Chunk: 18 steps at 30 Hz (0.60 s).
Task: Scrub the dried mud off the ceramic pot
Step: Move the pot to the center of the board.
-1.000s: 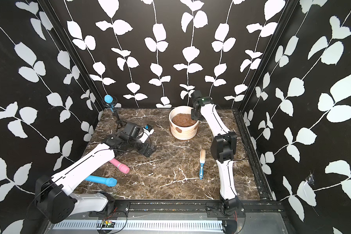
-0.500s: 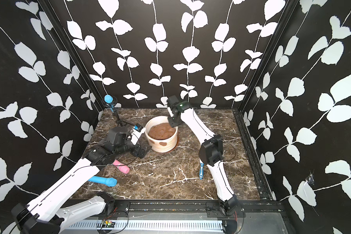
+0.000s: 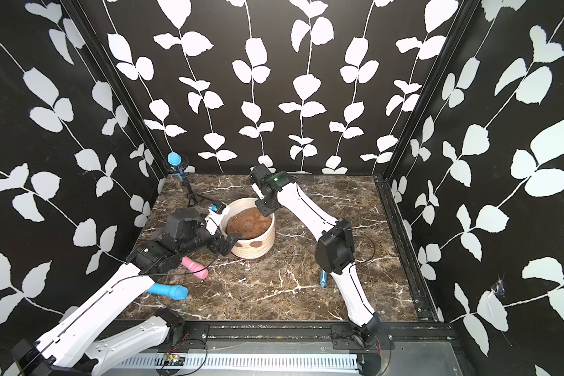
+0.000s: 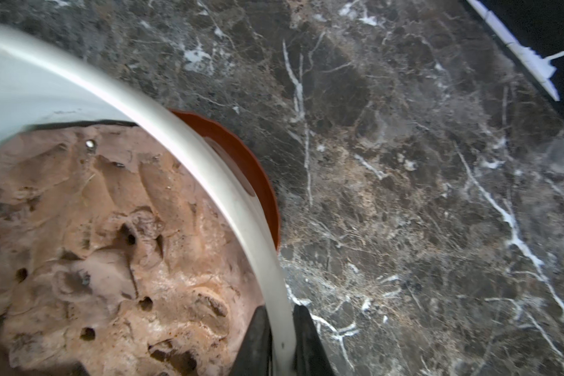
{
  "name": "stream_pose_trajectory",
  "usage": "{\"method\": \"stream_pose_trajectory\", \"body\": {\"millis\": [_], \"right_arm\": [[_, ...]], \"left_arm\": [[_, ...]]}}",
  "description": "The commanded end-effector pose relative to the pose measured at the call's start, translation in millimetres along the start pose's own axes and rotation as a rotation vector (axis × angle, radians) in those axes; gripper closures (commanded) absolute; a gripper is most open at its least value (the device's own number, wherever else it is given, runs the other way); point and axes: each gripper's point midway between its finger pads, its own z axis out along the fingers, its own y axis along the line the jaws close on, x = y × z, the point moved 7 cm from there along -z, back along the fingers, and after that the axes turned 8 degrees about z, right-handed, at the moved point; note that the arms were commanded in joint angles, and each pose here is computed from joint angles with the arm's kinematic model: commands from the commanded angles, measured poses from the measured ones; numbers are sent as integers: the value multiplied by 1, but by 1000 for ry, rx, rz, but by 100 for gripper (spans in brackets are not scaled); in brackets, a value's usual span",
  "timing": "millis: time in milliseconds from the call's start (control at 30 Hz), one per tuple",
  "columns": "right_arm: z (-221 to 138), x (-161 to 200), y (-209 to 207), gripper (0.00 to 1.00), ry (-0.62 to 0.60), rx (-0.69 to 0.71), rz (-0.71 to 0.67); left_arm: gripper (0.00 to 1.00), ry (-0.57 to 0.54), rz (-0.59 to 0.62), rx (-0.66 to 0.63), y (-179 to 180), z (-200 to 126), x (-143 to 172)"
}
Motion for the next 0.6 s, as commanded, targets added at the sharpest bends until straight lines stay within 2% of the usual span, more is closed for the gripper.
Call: {"method": "stream_pose_trajectory", "body": {"millis": [0,200,233,300,467,567], "right_arm": [[-43,3,-46,86,-54,218,6],[-48,6,-80,85,-60,239,103],[-47,7,-86,81,-55,247,138],[-48,10,-99,64,-37,282,227],[-55,27,-100,48,63,261,371],[-72,33,-92,41,43,183,417]], "left_arm": [[1,-25,15,-2,0,-2,-3],[1,-15,14,0,0,1,-1],[2,-13,14,1,0,1,-1],[2,-6,12,2,0,3,0],[2,5,8,11,-1,8,1],[2,14,6,24,-2,10,1]]}}
